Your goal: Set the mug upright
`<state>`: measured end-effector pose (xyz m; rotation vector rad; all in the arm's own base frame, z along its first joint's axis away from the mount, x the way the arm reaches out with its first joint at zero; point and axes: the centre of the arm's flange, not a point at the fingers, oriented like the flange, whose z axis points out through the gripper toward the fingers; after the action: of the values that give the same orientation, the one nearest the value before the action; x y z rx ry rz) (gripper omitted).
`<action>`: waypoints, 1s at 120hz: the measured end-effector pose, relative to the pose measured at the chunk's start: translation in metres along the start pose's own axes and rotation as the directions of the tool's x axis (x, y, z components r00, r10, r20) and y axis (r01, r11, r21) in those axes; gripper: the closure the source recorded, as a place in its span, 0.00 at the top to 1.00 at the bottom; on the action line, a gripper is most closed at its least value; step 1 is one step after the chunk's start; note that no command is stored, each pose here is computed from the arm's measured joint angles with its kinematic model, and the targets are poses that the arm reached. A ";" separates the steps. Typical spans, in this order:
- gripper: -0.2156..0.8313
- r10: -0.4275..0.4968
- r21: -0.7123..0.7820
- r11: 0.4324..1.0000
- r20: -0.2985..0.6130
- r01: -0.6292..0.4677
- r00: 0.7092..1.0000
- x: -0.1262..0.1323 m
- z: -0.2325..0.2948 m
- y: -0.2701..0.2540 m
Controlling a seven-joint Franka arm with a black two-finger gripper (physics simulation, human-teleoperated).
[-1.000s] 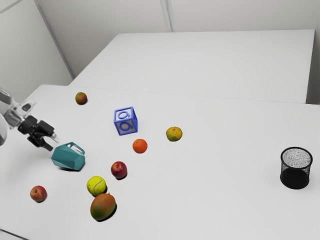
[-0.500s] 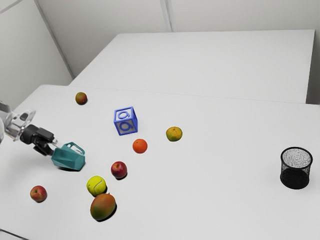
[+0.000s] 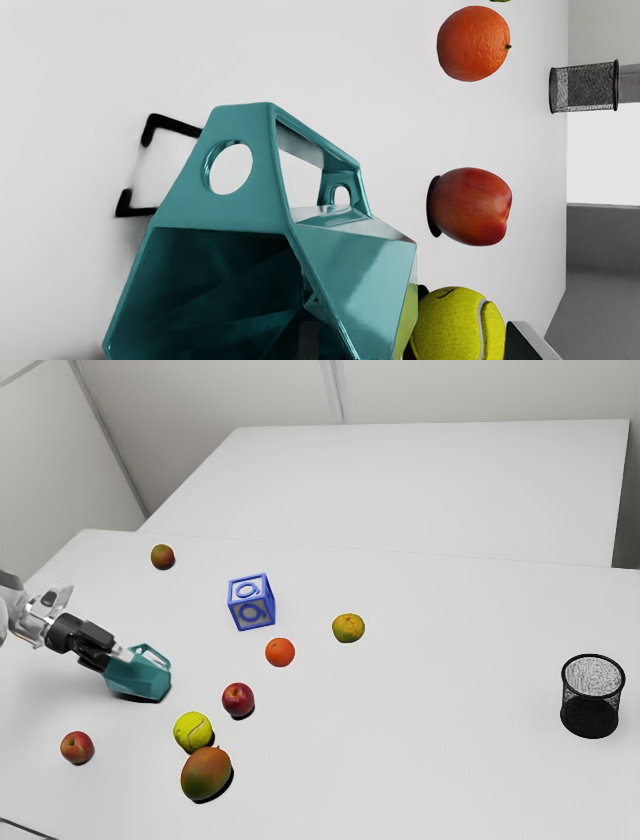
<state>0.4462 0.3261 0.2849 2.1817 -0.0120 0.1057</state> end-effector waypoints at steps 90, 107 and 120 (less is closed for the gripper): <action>0.06 0.208 0.126 0.970 0.016 -0.208 0.978 0.036 -0.009 0.082; 0.05 0.307 0.259 0.904 0.160 -0.340 0.938 0.067 0.022 0.127; 0.05 0.341 0.373 0.824 0.276 -0.427 0.899 0.079 0.044 0.148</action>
<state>0.5209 0.2073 0.3869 2.5937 -0.6037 0.1296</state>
